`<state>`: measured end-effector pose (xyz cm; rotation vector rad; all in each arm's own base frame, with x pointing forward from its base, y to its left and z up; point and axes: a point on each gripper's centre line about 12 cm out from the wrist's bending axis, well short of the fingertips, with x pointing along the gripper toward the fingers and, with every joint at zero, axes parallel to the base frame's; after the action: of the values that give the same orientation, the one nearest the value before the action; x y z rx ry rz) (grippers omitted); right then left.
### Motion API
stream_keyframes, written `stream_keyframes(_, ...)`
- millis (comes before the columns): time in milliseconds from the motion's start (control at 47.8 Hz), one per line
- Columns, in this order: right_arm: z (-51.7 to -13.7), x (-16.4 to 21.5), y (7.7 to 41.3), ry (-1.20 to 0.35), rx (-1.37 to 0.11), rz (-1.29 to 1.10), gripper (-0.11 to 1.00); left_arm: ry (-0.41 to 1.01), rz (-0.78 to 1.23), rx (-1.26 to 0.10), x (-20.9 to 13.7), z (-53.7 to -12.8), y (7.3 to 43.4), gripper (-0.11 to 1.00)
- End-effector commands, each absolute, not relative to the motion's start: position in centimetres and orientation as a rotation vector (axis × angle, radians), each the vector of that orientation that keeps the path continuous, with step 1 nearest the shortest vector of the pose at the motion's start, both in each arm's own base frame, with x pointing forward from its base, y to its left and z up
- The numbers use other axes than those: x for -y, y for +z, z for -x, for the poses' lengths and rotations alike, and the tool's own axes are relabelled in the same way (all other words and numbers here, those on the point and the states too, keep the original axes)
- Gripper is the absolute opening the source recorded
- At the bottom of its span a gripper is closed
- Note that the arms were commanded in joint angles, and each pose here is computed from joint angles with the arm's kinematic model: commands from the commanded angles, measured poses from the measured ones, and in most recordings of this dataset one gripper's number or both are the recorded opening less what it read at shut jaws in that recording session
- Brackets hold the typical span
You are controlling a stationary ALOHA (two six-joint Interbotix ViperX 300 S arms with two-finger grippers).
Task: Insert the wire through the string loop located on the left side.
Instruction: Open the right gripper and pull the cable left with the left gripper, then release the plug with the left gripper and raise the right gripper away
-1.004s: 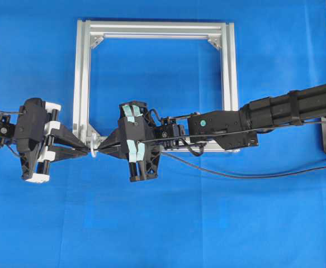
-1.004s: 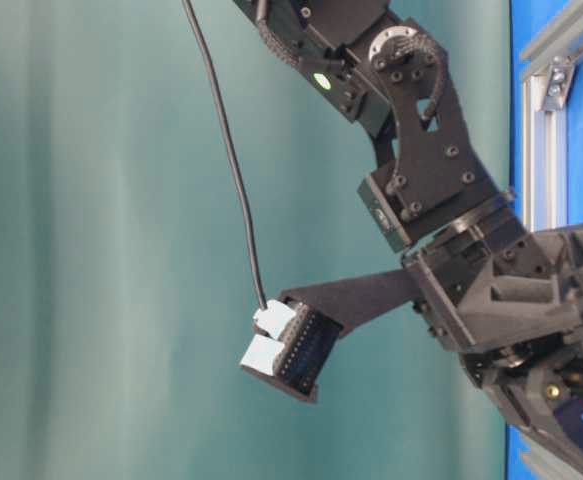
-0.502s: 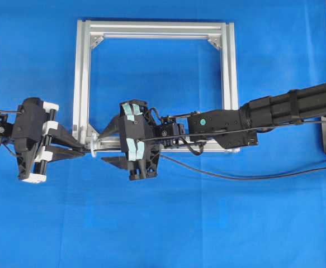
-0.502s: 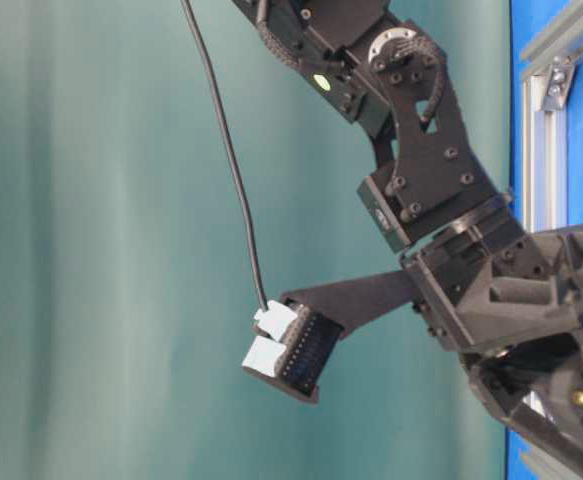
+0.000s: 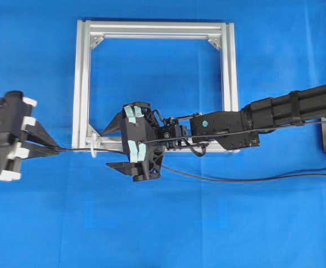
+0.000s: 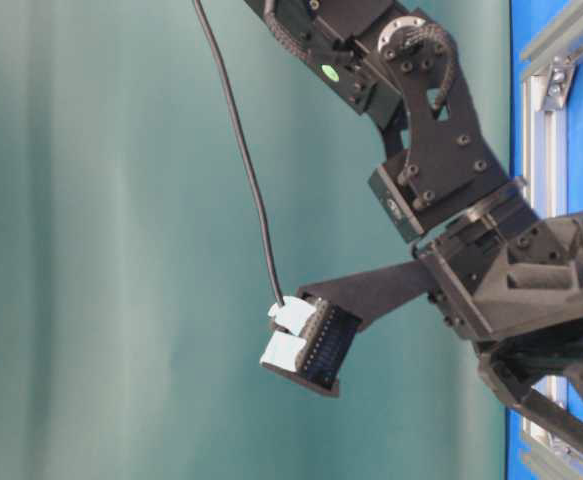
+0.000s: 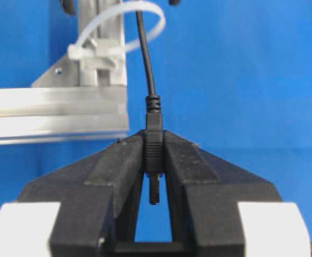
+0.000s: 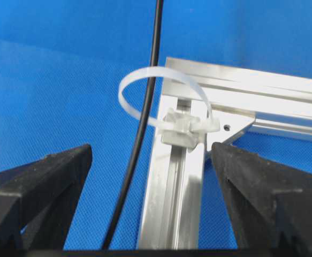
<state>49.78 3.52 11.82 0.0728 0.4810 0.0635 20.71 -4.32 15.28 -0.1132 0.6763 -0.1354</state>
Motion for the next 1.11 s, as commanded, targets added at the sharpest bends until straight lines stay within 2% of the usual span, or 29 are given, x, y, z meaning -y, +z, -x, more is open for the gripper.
stream_keyframes(0, -49.9, -3.7, 14.6, 0.068, -0.421, -0.077, 0.92, -0.143, 0.121, -0.665, 4.2, -19.9, 16.7, 0.08)
stream_keyframes(209, -49.9, -3.7, 14.6, 0.069, -0.429, -0.076, 0.92, -0.142, 0.190, -0.650, 3.8, -16.9, 18.8, 0.08)
stream_keyframes(356, -49.9, -3.8, 14.6, 0.069, -0.428, -0.076, 0.92, -0.131, 0.224, -0.681, 3.6, -15.5, 18.6, 0.08)
stream_keyframes(1004, -50.0, -3.8, 14.8, 0.070, -0.423, -0.075, 0.92, -0.124, 0.240, -0.704, 3.8, -16.0, 17.4, 0.09)
stream_keyframes(1046, -50.0, -3.7, 14.8, 0.068, -0.423, -0.075, 0.92, -0.124, 0.241, -0.704, 3.8, -16.0, 17.4, 0.11)
stream_keyframes(1088, -50.0, -3.8, 14.8, 0.070, -0.421, -0.075, 0.92, -0.124, 0.240, -0.706, 3.8, -15.9, 17.4, 0.20)
